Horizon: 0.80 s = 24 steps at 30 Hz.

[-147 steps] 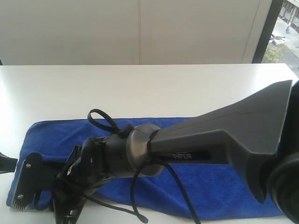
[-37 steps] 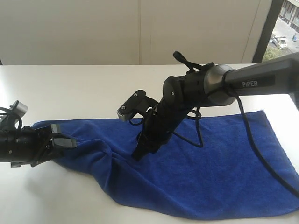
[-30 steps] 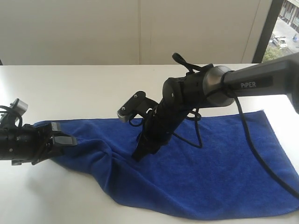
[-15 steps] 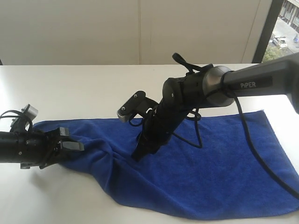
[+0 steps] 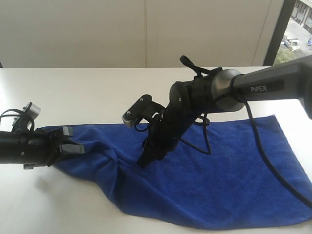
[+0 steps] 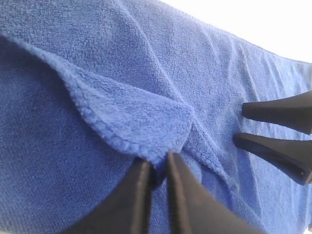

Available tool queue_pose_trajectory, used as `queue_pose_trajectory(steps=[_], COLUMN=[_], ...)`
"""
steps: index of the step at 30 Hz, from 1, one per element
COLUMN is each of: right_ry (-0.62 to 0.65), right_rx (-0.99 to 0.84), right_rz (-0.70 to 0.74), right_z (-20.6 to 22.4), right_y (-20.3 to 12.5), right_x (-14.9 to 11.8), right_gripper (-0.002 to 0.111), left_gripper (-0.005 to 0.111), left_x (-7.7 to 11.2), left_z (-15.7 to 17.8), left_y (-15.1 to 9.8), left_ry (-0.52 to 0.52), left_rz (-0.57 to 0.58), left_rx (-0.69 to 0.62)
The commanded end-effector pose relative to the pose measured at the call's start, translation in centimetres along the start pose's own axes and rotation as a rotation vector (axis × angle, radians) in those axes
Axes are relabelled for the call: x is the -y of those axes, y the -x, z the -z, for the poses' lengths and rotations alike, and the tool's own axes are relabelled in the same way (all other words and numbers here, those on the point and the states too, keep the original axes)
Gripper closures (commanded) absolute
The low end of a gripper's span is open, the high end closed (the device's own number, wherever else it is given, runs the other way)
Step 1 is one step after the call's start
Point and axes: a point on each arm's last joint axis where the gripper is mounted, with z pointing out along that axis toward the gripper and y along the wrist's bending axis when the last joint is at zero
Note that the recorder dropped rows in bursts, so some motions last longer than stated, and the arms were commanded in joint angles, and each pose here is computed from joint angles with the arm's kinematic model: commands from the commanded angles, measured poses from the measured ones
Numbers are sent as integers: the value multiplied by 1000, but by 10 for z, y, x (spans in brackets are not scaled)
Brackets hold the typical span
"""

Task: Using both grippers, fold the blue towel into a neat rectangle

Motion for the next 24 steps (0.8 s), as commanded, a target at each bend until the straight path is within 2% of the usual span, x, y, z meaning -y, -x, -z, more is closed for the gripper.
queue_pose_trajectory(steps=[1, 8, 13, 20, 24], right_ry=[-9, -9, -9, -19, -19], right_rx=[0, 0, 0, 15, 15], right_rz=[-12, -10, -6, -4, -4], right_z=[-1, -1, -1, -1, -1], right_y=[-3, -3, -3, -1, -1], right_x=[5, 5, 5, 6, 6], right_gripper=[69, 69, 69, 69, 69], left_gripper=[107, 107, 107, 107, 107], left_x=[2, 12, 26, 35, 29], left_z=[-1, 4, 37, 78, 96], left_y=[1, 1, -3, -25, -40], left_ry=[-16, -60, -20, 196, 362], left_rz=[7, -3, -32, -43, -34], left_rx=[11, -3, -125, -367, -531])
